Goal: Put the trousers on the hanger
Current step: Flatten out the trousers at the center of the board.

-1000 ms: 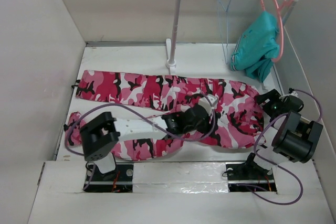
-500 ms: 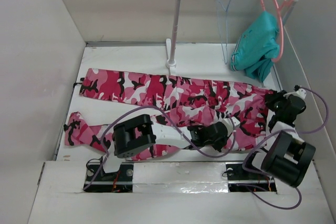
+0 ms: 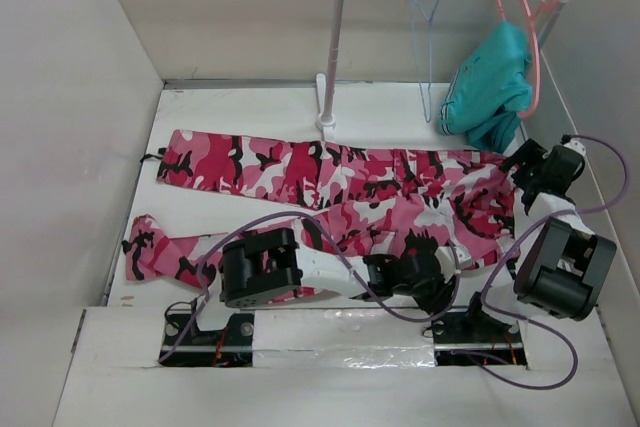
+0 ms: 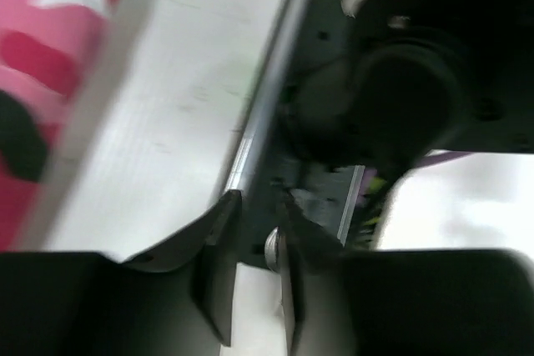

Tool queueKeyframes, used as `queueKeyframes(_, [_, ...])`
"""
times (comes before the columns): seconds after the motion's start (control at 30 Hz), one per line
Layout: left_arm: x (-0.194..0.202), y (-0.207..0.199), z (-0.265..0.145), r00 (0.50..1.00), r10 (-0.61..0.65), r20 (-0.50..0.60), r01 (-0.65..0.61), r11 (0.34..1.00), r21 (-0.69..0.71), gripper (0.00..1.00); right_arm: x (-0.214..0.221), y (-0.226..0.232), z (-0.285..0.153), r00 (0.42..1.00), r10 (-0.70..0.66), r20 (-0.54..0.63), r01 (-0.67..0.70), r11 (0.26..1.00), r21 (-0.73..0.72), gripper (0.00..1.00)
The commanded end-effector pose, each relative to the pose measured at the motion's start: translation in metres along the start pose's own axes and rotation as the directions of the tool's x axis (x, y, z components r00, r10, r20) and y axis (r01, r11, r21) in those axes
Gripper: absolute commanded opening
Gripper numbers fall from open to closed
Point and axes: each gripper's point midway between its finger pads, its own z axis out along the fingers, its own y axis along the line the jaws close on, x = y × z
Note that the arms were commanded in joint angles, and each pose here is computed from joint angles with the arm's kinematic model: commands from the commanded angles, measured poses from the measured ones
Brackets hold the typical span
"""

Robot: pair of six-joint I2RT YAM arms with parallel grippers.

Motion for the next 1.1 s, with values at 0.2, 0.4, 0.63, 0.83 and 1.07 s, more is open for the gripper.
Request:
queueKeyframes(0.2, [-0.099, -0.02, -0.085, 0.948, -0.078, 0.31, 0.071, 0.997, 0.032, 0.48, -0.043, 0.096, -0.101, 0.96, -0.159, 0.233, 0.201, 0.964, -0.172, 0.77])
queueKeyframes(0.4, [-0.107, 0.131, -0.178, 0.83, -0.245, 0.5, 0.417, 0.869, -0.267, 0.47, 0.076, 0.14, -0.157, 0.942, -0.31, 0.126, 0.332, 0.813, -0.478, 0.02])
queueKeyframes(0.63, [-0.027, 0.258, -0.256, 0.694, -0.344, 0.632, 0.694, 0.553, -0.461, 0.47, 0.184, 0.199, -0.225, 0.833, -0.552, 0.037, 0.385, 0.531, -0.755, 0.0])
queueKeyframes(0.83, [0.006, 0.276, -0.29, 0.684, -0.334, 0.648, 0.719, 0.456, -0.524, 0.47, 0.213, 0.221, -0.264, 0.759, -0.65, 0.048, 0.445, 0.464, -0.766, 0.35])
queueKeyframes(1.07, [0.029, 0.272, -0.296, 0.71, -0.344, 0.615, 0.699, 0.452, -0.554, 0.55, 0.252, 0.2, -0.274, 0.728, -0.684, -0.043, 0.465, 0.539, -0.702, 0.77])
